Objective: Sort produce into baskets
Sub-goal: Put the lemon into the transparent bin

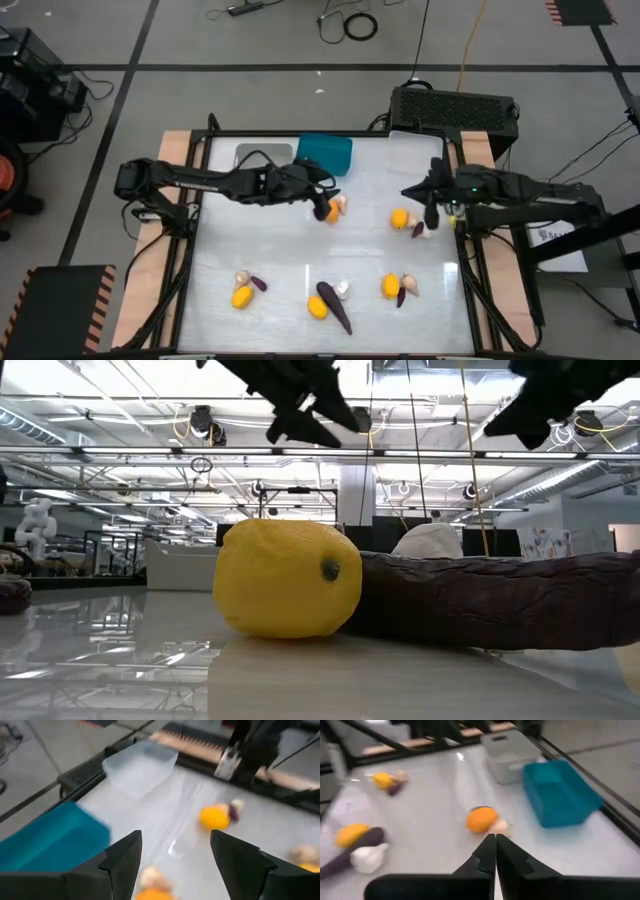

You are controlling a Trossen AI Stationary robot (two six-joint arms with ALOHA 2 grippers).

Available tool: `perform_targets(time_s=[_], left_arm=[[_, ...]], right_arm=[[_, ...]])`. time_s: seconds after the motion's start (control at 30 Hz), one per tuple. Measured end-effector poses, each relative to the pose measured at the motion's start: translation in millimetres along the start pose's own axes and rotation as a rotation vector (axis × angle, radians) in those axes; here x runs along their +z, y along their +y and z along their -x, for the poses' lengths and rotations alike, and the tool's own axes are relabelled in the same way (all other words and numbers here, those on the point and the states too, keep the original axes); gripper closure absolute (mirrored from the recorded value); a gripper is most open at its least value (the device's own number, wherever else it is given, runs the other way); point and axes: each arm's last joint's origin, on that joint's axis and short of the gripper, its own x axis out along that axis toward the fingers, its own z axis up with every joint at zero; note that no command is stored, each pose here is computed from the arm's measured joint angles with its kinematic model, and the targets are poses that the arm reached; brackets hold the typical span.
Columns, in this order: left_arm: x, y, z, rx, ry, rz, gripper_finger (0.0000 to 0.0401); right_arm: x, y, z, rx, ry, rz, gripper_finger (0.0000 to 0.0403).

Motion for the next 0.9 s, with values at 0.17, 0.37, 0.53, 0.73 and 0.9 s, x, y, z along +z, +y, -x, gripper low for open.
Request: perform_targets(time_s=[0.17, 0.37, 0.53, 0.73, 0.9], left_arm=[[-15.0, 11.3, 10.3, 0.029, 0.21, -0.059, 0.0157], [-33.1, 19.2, 19.1, 0.035, 0.43, -0.21, 0.0157], [-38.9, 24.5, 21.9, 0.036, 0.511, -0.323, 0.0157], [-46.9, 34.8, 25.2, 0.069, 0.611, -0.347, 0.0157], [-63.2, 45.0, 34.3, 0.085, 0.647, -0.341, 0.0157]], right_arm=[[2.5, 1.4, -29.2, -0.052, 0.108, -0.115, 0.035], [2.7, 1.7, -62.1, -0.077, 0.247, -0.263, 0.0267], [12.1, 2.2, -86.0, -0.061, 0.336, -0.302, 0.0206], [31.5, 6.8, -105.7, -0.085, 0.453, -0.238, 0.0174], [46.9, 5.2, -117.2, -0.187, 0.575, -0.202, 0.017]])
